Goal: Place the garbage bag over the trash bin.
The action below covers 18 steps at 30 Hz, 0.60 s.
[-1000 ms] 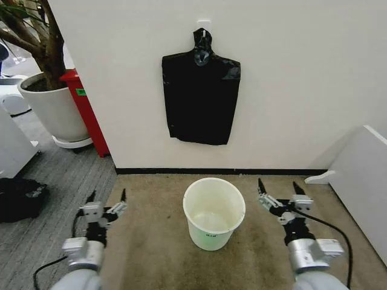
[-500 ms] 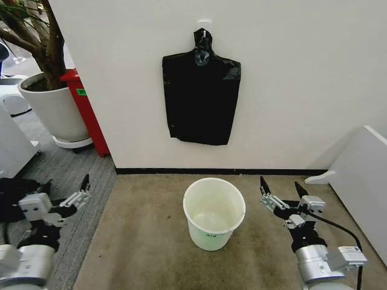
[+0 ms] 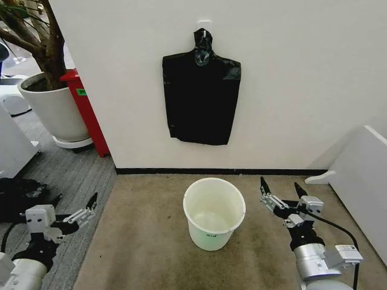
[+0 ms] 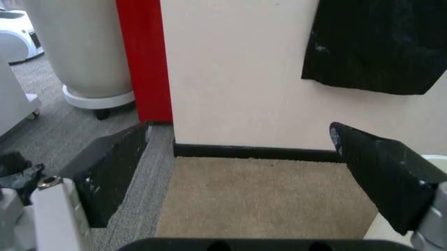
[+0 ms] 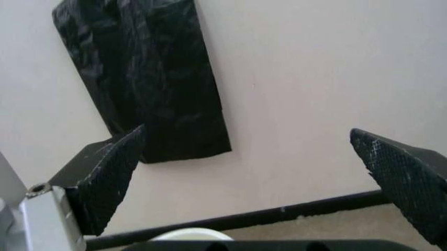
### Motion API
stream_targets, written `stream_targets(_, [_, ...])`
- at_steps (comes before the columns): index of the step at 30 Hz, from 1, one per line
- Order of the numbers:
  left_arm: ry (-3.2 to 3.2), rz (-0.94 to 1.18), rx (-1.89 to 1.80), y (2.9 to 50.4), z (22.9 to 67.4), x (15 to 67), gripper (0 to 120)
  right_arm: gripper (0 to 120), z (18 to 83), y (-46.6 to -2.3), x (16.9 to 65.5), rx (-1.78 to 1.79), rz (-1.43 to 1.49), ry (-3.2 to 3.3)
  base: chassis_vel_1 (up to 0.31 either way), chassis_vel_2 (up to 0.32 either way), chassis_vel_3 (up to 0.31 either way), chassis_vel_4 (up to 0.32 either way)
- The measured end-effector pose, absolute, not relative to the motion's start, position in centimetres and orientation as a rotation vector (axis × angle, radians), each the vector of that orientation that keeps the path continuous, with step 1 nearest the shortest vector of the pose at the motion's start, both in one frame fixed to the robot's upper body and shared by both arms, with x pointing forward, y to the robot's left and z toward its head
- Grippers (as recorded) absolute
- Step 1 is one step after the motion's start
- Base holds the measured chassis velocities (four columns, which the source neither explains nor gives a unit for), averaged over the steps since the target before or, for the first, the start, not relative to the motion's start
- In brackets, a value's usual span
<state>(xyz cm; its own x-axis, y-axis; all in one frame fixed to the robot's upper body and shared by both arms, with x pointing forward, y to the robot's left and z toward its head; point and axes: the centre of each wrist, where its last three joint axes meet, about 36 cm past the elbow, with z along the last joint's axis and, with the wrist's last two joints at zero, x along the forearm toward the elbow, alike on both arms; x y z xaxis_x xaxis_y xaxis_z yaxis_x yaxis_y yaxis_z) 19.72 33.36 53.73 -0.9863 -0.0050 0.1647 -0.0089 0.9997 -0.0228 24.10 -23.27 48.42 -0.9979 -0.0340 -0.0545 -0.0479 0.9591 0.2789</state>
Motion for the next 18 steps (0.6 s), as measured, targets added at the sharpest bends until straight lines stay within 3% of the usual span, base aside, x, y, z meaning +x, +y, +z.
stream_targets(12, [-3.029,0.015,0.010,33.6,54.3,20.7,100,100,52.1,-23.9,28.9,-0.292,1.154,2.840,0.000,0.000,0.000,0.000])
stream_targets(16, [-3.030,0.015,0.011,33.6,54.3,20.7,100,100,52.5,-23.8,29.6,-0.343,1.267,2.797,0.000,0.000,0.000,0.000])
stream_targets(18, [-3.033,0.015,0.013,33.6,54.3,20.7,100,100,53.4,-23.3,31.7,-0.427,1.513,2.691,0.000,0.000,0.000,0.000])
